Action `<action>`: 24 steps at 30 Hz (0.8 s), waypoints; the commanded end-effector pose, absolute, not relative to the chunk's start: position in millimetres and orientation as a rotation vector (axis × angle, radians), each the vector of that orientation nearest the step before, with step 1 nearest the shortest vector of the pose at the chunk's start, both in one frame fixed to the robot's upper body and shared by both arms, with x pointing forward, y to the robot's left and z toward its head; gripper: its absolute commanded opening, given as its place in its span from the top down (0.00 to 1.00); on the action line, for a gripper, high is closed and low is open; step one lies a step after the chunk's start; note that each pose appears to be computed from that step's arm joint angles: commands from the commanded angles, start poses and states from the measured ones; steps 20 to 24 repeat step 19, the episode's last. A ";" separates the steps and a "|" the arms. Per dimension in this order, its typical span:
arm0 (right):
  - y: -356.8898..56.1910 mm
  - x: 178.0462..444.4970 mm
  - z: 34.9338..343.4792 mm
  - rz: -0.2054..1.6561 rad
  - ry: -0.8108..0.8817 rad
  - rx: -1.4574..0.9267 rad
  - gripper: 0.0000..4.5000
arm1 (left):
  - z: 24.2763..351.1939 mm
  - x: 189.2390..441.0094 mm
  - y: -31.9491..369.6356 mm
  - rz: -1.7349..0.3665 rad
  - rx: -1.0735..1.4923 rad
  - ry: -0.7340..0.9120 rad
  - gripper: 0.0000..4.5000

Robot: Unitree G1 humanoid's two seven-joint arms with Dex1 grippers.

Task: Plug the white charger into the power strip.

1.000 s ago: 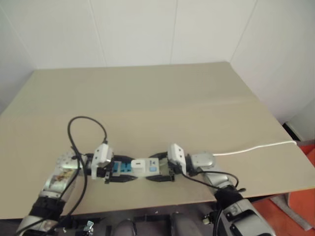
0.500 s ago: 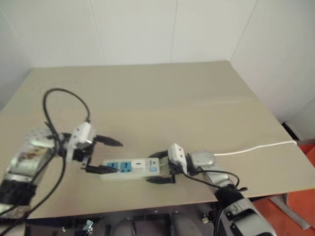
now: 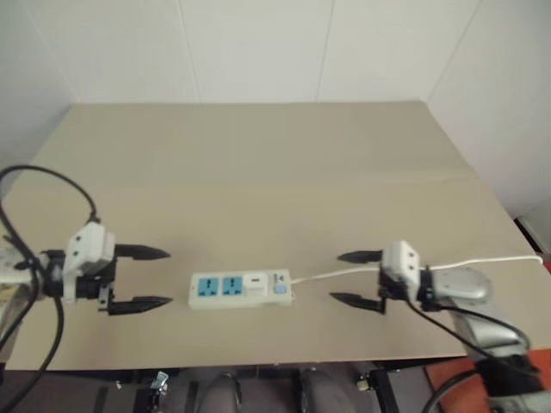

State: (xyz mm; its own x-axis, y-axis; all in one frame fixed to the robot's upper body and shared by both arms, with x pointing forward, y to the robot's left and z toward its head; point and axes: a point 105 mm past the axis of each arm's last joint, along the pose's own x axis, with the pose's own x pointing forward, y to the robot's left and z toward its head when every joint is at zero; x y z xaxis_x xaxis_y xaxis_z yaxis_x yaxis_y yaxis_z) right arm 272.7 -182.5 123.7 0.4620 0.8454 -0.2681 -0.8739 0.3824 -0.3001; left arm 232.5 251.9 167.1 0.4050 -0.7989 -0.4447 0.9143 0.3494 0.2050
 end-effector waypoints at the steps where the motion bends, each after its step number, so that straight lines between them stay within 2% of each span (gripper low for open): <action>1: -198.9 267.2 146.2 1.029 0.032 -0.440 0.01 | 179.6 226.7 261.2 -1.051 0.481 0.264 0.00; 8: -223.5 266.8 152.3 0.945 0.063 -0.460 0.01 | 178.0 219.7 273.6 -0.981 0.480 0.297 0.00; 24: -210.6 268.3 143.6 0.998 0.060 -0.431 0.01 | 175.2 216.5 271.4 -0.956 0.451 0.324 0.00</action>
